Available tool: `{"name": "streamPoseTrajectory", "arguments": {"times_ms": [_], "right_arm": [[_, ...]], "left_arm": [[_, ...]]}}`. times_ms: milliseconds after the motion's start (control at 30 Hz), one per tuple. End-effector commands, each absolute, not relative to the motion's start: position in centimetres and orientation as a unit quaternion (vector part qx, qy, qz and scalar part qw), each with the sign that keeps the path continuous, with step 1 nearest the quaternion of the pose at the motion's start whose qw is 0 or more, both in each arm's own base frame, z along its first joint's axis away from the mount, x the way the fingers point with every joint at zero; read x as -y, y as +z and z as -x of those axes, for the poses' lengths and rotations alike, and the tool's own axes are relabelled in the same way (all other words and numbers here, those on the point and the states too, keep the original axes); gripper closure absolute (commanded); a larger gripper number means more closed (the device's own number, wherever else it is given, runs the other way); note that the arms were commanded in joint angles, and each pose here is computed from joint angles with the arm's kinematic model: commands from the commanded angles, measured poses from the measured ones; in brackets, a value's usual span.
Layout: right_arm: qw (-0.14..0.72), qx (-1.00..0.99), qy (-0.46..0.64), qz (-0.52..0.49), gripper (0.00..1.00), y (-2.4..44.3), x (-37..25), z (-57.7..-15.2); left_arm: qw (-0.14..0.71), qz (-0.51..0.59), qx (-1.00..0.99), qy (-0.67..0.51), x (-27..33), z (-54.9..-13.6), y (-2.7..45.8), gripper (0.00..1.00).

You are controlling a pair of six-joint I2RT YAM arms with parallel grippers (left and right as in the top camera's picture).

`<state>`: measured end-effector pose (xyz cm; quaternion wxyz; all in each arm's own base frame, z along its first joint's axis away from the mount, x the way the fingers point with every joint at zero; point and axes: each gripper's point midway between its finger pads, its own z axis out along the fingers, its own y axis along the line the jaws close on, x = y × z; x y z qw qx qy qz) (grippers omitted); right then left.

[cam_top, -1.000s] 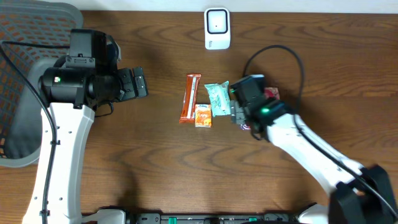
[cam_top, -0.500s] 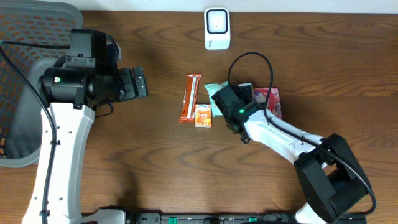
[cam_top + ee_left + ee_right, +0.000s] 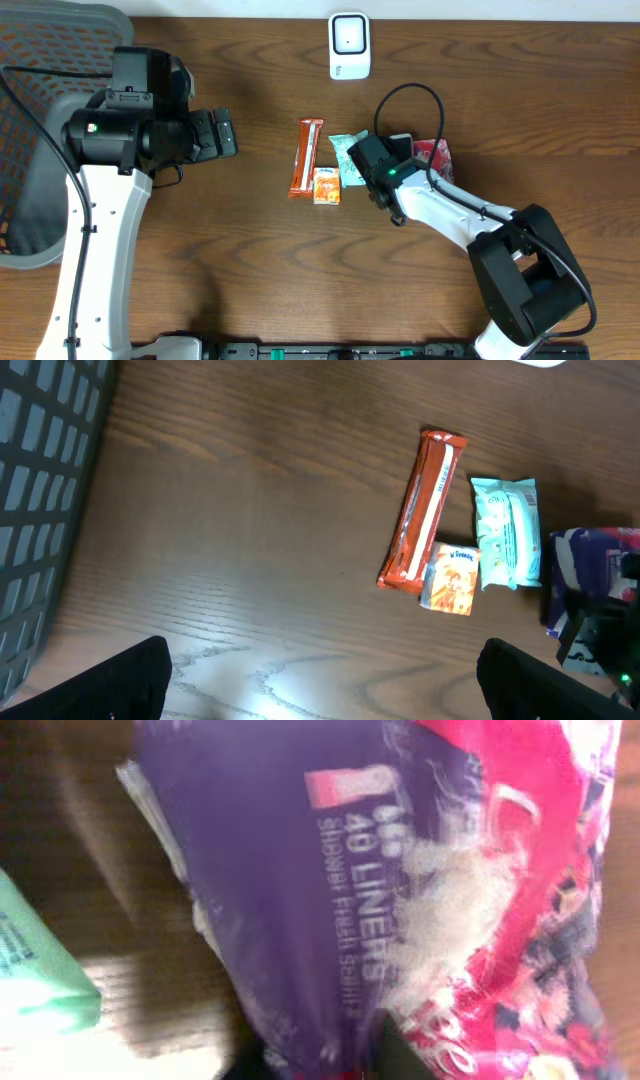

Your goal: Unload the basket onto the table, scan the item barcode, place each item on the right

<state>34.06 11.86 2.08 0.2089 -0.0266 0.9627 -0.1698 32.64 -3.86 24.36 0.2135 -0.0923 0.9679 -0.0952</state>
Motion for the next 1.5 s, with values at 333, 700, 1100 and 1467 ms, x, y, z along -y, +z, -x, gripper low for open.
{"name": "streamPoseTrajectory", "arguments": {"times_ms": [333,700,1100,1467], "right_arm": [[0.167,-0.959,0.23,0.02,0.99,13.3,-15.4,-37.7],[0.099,-0.768,0.633,-0.019,0.99,14.8,-11.9,-35.3],[0.07,-0.887,0.408,-0.206,0.56,5.3,-1.1,-35.5],[0.128,-0.943,0.252,-0.175,0.32,12.7,1.3,-35.3]], "left_arm": [[0.213,0.093,-0.968,-0.092,3.6,-32.7,24.3,0.02],[0.213,0.094,-0.968,-0.092,3.6,-32.7,24.3,0.02],[0.213,0.094,-0.968,-0.092,3.6,-32.7,24.3,0.02],[0.213,0.094,-0.968,-0.092,3.6,-32.7,24.3,0.02]]}}
